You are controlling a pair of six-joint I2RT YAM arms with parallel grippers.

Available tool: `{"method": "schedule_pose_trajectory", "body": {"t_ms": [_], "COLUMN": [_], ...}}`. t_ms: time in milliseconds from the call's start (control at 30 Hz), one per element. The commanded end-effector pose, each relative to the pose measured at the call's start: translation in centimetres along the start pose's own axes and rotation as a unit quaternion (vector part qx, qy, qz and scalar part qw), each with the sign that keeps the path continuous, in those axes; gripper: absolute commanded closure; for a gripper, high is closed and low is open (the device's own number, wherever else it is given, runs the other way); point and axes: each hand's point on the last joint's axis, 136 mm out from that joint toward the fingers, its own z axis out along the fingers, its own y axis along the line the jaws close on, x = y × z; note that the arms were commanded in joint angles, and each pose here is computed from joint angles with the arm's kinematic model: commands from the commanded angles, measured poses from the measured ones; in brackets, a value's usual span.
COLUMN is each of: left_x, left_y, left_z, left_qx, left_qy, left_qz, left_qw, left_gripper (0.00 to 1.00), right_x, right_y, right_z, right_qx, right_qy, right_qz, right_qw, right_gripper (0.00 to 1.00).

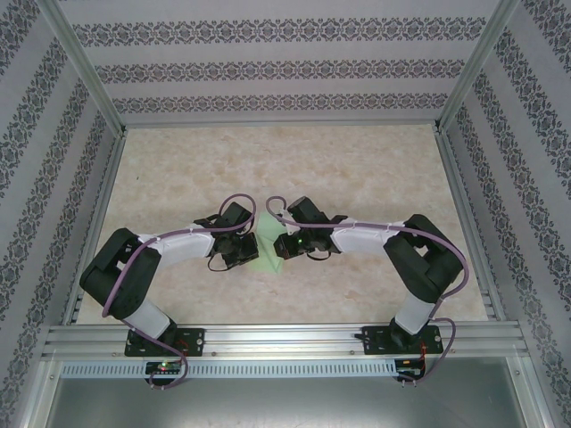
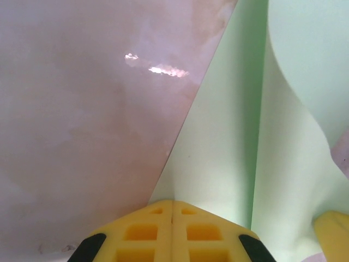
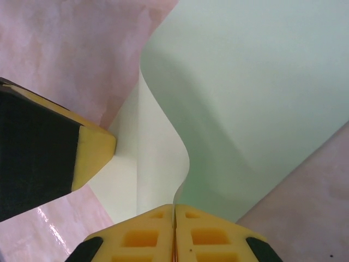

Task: Fold a paper plane with a square sheet of paper (pick it up from the middle)
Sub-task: Fold the triangle a second time at the center of the table.

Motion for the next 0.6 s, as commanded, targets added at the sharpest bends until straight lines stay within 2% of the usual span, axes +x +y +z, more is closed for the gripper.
{"method": "schedule_pose_trajectory", "body": {"t_ms": [0,567], "left_x": [0.6,0.5], "left_y": [1.4,1.4], "left_z": [0.6,0.6], "left_qx": [-0.038,-0.043], "left_qy": [0.008,0.011], "left_qz": [0.008,0.011], "left_qw": [0.999,0.999], "left_gripper": [1.00,1.00], "right_x": [-1.0,-1.5], "right_y": [-0.3,-1.5], "right_z": [0.1,0.7], "right_qx": [0.006,0.028], "right_qy": [-0.002,0.013], "right_qz": [-0.014,-0.026], "right_qw": [1.000,0.999], "right_gripper": [0.91,0.89]}}
